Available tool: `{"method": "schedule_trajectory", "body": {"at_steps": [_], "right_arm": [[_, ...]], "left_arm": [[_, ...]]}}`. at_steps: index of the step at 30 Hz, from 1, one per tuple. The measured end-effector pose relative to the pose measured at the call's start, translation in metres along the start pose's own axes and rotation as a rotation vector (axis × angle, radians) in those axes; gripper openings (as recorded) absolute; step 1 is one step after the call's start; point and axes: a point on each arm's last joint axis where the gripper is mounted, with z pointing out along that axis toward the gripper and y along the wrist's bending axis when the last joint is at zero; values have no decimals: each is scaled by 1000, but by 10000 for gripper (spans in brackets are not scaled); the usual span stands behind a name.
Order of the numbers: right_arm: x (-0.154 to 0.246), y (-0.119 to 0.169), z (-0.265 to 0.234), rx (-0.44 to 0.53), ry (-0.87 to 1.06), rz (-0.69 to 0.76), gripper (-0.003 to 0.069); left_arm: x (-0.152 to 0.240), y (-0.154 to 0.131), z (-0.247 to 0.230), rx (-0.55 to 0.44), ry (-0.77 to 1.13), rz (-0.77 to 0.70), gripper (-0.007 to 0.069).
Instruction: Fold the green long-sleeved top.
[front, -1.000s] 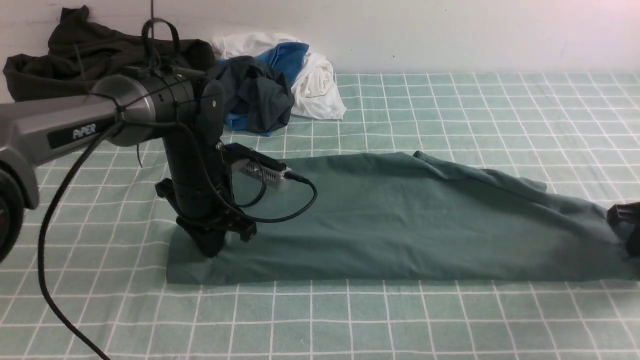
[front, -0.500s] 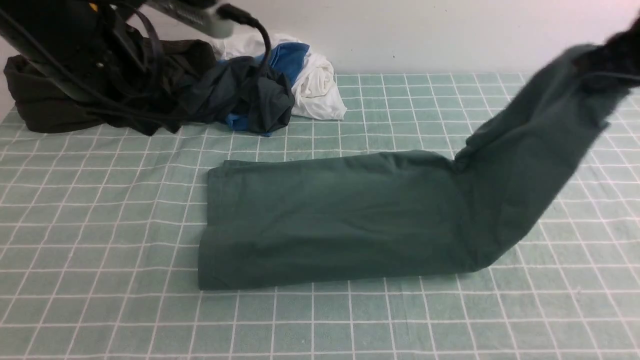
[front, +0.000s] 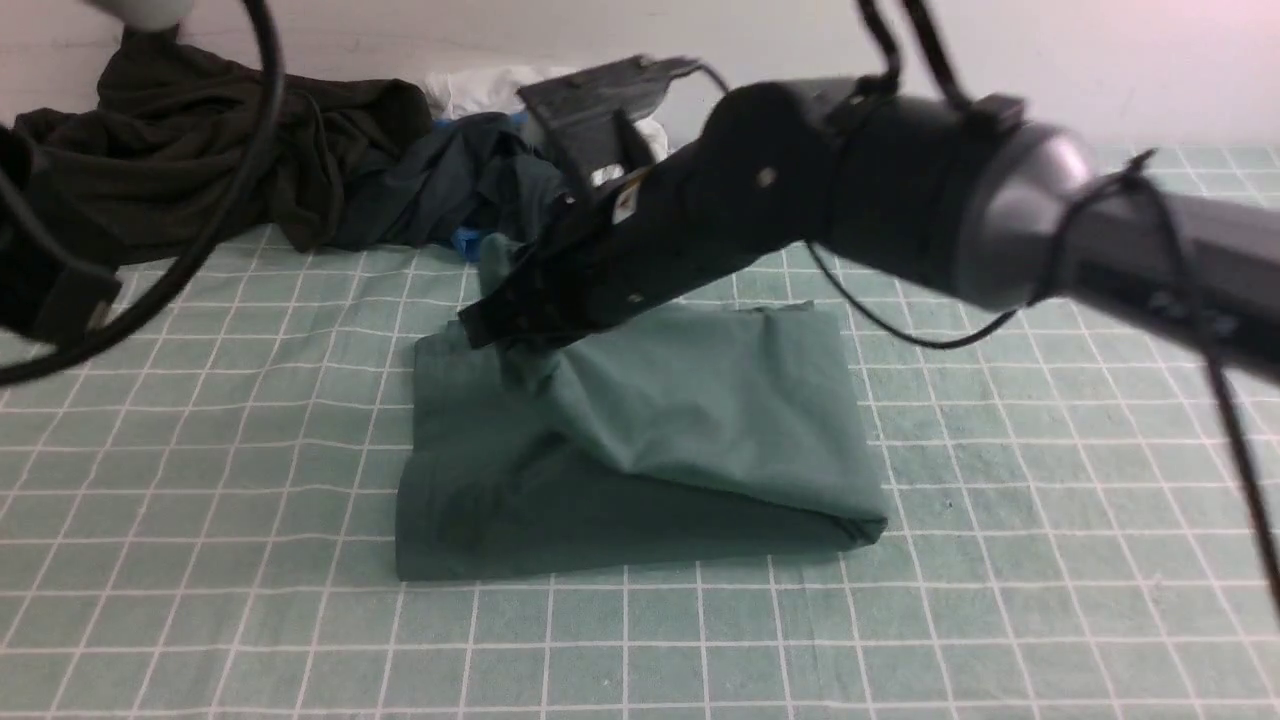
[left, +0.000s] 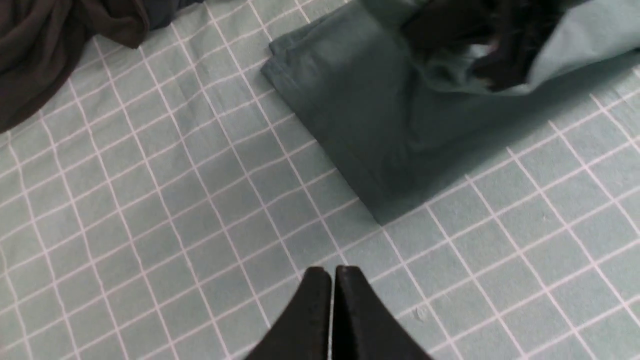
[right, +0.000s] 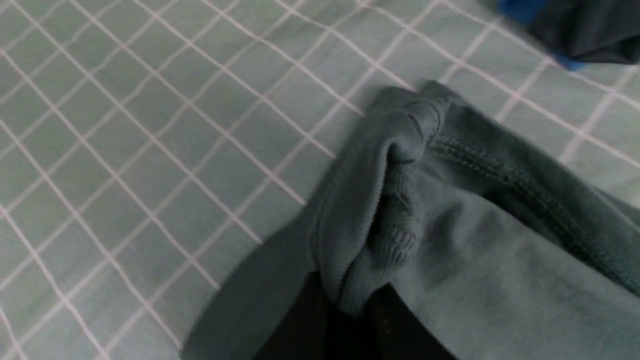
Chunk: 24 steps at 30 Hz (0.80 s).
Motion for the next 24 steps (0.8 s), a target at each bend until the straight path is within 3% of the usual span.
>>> {"method": "schedule_trajectory", "body": {"at_steps": [2, 4, 5, 6, 10, 11, 13, 16, 19, 24], "right_arm": [[1, 4, 19, -29, 3, 22, 74], [5, 5, 39, -63, 24, 54, 146], [6, 5, 44, -77, 35, 67, 183], [6, 5, 46, -95, 60, 78, 267], [-4, 5, 33, -125, 99, 74, 420], [-15, 3, 17, -134, 119, 56, 494], [-26, -1, -8, -126, 159, 15, 531], [-35, -5, -38, -91, 203, -40, 526], [-48, -7, -88, 19, 201, -138, 448], [-46, -1, -155, 108, 153, -198, 206]], "left_arm": [[14, -3, -1, 0, 9, 0, -3], [33, -7, 3, -11, 13, -10, -3], [40, -8, 6, -18, 10, -20, -3], [51, -9, 8, -36, 9, -36, -3], [76, -11, 11, -80, 13, -67, -3], [92, -12, 8, -111, -4, -90, -3], [112, -14, 6, -144, -26, -120, -3], [131, -17, 4, -168, -71, -160, -3], [158, -23, 5, -185, -177, -213, -3], [181, -29, 11, -194, -312, -214, -3]]}}
